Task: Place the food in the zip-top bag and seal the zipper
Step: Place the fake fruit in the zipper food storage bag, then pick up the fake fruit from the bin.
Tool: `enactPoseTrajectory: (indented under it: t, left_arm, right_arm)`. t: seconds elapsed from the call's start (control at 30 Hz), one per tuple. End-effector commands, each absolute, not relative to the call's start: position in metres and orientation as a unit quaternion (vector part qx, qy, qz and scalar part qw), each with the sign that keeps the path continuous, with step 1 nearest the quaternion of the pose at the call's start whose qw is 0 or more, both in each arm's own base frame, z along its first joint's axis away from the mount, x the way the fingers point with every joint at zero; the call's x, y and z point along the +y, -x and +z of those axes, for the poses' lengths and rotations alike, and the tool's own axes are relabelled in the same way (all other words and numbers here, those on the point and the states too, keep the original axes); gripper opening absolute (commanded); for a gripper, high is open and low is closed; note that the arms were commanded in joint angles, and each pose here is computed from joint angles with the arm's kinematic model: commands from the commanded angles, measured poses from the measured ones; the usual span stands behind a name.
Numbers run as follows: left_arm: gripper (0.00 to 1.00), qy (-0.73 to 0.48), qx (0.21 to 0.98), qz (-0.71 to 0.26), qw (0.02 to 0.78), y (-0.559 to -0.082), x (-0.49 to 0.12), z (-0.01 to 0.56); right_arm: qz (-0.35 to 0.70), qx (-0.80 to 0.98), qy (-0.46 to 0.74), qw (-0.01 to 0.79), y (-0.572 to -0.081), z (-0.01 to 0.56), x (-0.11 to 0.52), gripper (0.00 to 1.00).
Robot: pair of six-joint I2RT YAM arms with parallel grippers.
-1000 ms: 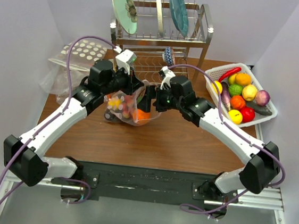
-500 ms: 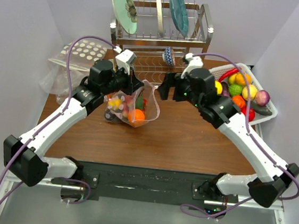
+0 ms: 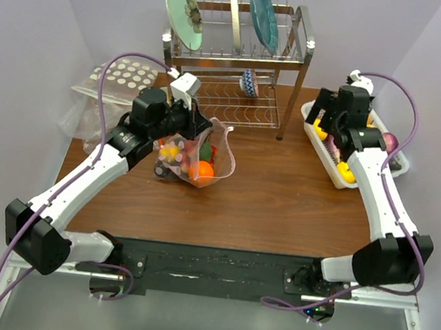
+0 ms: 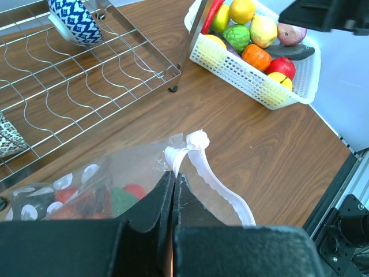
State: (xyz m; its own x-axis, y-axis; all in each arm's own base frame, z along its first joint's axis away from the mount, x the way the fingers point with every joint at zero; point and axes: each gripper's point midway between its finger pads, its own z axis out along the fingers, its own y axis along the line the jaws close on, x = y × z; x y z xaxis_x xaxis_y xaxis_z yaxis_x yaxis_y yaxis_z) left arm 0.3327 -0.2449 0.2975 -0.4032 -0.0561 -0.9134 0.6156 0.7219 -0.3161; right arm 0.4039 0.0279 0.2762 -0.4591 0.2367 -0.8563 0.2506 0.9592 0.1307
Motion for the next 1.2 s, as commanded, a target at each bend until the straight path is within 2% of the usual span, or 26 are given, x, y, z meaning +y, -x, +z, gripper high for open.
enactPoseTrajectory:
  t: [0.0, 0.13, 0.3, 0.43, 0.57, 0.77, 1.17]
  left_arm:
    - [0.0, -0.183, 0.743, -0.334, 0.55, -0.333, -0.243, 0.322]
    - [0.0, -0.183, 0.743, -0.334, 0.55, -0.333, -0.243, 0.322]
    - [0.0, -0.183, 0.742, -0.337, 0.55, -0.332, -0.244, 0.323]
    - [0.0, -0.186, 0.741, -0.343, 0.547, -0.331, -0.246, 0.322]
    - [0.0, -0.188, 0.742, -0.352, 0.538, -0.33, -0.25, 0.318]
    - [0.0, -0.189, 0.742, -0.354, 0.537, -0.33, -0.251, 0.317]
    - [0.0, -0.189, 0.743, -0.352, 0.536, -0.33, -0.251, 0.316]
  right_arm:
    - [0.019, 0.829, -0.197, 0.523, -0.437, 0.274, 0.009, 0.93]
    - [0.008, 0.821, -0.268, 0.504, -0.461, 0.247, -0.038, 0.93]
    - [0.069, 0.789, -0.351, 0.5, -0.492, 0.219, -0.069, 0.94]
    - [0.087, 0.78, -0.378, 0.49, -0.514, 0.198, -0.076, 0.92]
    - [0.109, 0.751, -0.44, 0.479, -0.525, 0.172, -0.086, 0.98]
    - [0.167, 0.696, -0.503, 0.485, -0.546, 0.157, -0.105, 0.99]
    - [0.101, 0.641, -0.582, 0.489, -0.55, 0.147, -0.156, 0.99]
